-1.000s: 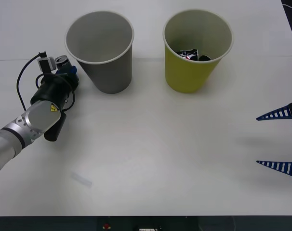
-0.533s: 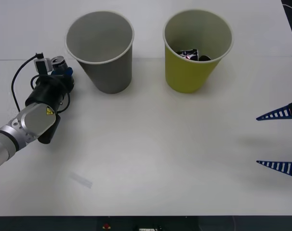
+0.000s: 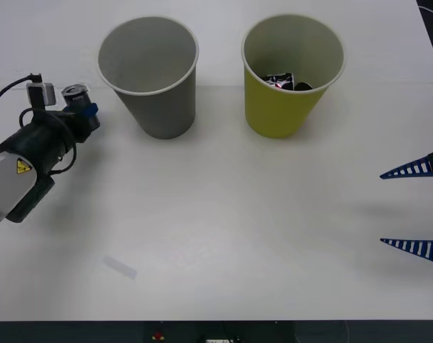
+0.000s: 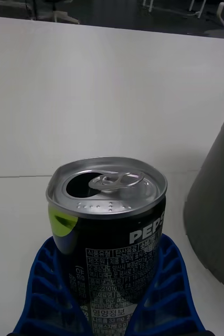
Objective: Put the can into the green bin and the plastic bottle into the gray bin
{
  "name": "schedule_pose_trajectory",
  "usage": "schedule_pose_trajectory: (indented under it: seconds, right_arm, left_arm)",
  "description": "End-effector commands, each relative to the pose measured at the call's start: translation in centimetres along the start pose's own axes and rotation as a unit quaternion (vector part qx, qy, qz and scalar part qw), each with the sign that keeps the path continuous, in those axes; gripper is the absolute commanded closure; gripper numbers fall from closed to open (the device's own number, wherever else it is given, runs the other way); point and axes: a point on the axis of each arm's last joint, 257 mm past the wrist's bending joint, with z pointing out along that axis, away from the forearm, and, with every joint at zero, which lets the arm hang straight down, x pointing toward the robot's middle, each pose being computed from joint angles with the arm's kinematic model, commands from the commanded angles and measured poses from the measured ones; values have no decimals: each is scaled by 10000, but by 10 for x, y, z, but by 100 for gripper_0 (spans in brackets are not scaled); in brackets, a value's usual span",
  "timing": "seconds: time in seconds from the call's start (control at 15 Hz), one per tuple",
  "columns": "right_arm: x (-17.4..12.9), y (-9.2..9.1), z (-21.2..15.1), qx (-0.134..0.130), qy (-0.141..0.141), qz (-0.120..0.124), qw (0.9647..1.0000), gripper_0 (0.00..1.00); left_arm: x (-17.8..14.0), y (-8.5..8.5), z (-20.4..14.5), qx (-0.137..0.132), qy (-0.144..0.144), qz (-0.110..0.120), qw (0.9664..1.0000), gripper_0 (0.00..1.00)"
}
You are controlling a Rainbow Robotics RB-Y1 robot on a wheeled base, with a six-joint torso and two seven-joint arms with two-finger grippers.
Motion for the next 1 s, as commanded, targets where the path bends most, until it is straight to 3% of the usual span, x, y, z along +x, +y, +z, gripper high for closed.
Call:
schedule_pose_trajectory:
  seconds: [0.07,0.2,0.4,0.53,0.73,1.0]
  right_arm:
    - [0,0,0,0,0,0,10000,0]
    - [0,0,0,0,0,0,10000,0]
    - [0,0,0,0,0,0,10000,0]
    - [0,0,0,0,0,0,10000,0]
    - [0,0,0,0,0,0,10000,0]
    - [0,0,0,0,0,0,10000,0]
  left_arm:
    - [-12,-2,-34,371,298,153,9988,100]
    - [-16,0,-58,635,535,258,9962,100]
    - [-24,0,-93,1239,874,241,9881,100]
    - [-28,2,-115,1525,1177,249,9809,100]
    - [-41,4,-152,1796,1657,438,9687,100]
    - [-61,-29,-197,2128,2186,157,9522,100]
